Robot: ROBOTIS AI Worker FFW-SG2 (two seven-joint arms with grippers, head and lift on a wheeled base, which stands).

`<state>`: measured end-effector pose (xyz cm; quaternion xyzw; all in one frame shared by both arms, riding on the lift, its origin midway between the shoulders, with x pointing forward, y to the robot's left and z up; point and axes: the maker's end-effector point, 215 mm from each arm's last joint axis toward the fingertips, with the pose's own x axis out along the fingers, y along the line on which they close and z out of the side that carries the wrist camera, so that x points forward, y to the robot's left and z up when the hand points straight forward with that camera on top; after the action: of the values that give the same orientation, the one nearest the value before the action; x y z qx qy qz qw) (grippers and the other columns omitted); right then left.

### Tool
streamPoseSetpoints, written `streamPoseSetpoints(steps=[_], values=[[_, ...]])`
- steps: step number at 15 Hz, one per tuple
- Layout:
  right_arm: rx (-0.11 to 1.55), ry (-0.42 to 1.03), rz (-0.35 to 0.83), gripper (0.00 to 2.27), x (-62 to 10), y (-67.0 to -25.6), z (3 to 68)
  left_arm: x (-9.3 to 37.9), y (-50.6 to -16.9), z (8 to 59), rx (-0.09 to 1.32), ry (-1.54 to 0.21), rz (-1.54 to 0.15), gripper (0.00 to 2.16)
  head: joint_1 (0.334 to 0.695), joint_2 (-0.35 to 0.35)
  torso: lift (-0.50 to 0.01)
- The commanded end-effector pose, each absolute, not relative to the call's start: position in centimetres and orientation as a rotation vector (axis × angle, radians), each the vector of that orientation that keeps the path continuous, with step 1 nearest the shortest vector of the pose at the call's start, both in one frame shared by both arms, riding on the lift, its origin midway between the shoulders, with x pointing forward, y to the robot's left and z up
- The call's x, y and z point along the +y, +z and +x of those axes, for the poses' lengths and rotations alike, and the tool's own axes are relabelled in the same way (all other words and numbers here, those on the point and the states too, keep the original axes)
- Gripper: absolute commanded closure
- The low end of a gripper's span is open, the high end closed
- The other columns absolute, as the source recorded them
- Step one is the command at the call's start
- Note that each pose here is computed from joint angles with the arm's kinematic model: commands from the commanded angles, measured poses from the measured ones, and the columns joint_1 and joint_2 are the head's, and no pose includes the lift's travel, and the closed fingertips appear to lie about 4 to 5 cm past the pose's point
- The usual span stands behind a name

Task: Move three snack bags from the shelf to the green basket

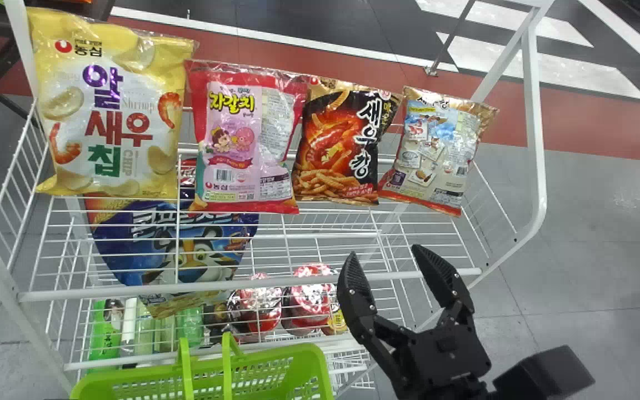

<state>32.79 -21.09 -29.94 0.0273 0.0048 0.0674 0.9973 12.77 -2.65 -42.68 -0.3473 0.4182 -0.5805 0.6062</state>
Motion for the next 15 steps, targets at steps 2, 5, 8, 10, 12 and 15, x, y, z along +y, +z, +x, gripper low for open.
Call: streamPoseSetpoints(steps=[2,5,8,10,12,15], values=[[-0.005,0.158,0.064,0.15,-19.6,-30.2,36.6,-2.7,-42.7,12.8,0.968,-1.341,-0.801,1.57,0.695,-0.350,-0.048],[0.010,0.208,0.083,0.15,-16.6,-31.6,42.0,-2.7,-42.7,12.7,0.976,-1.335,-0.791,1.57,0.695,-0.350,-0.048],[0.005,0.229,0.090,0.15,-14.8,-31.4,46.1,-2.5,-42.8,12.5,0.987,-1.333,-0.789,1.57,0.695,-0.350,-0.048],[0.046,0.246,0.091,0.15,-13.9,-32.0,48.3,-2.5,-42.7,12.5,0.990,-1.337,-0.790,1.57,0.695,-0.350,-0.048],[0.071,0.252,0.096,0.15,-13.0,-32.3,50.0,-2.4,-42.7,12.5,0.990,-1.341,-0.785,1.57,0.695,-0.324,-0.048],[0.101,0.275,0.095,0.15,-11.5,-32.9,52.2,-2.4,-42.6,12.5,0.991,-1.348,-0.783,1.57,0.695,-0.288,-0.048]])
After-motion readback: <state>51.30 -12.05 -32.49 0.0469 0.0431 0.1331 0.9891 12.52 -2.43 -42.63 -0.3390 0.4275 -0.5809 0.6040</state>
